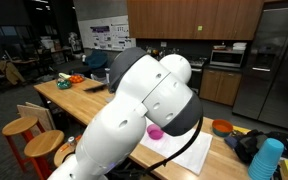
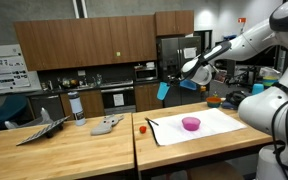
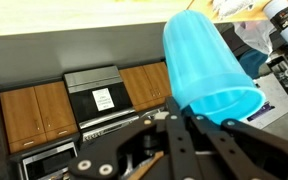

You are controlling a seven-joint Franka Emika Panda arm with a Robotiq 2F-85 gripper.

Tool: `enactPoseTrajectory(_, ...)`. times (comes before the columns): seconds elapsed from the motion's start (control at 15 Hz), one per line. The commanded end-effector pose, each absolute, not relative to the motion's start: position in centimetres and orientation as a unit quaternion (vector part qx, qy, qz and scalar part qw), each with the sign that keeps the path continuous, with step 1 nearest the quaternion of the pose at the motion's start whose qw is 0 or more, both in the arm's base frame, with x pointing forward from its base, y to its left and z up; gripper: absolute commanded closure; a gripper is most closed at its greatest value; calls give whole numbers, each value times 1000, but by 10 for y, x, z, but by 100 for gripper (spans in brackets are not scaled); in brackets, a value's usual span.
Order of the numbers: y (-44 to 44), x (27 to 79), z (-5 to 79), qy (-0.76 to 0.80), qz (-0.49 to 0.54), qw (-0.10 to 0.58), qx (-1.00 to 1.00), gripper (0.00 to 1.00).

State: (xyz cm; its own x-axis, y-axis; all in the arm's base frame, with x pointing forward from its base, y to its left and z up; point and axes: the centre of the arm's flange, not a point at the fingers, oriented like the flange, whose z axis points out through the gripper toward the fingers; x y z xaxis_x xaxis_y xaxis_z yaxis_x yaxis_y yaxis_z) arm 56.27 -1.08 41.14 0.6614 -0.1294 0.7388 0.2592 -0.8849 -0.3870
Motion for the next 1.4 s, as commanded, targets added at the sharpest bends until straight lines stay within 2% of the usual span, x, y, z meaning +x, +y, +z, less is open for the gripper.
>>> enactPoseTrajectory(0.0, 18, 556, 386, -49, -382, 255, -887, 99)
enactPoseTrajectory(0.47, 56, 544, 362, -90, -334, 251, -904, 99)
enactPoseTrajectory(1.33, 30, 535, 352, -118, -328, 222, -910, 99)
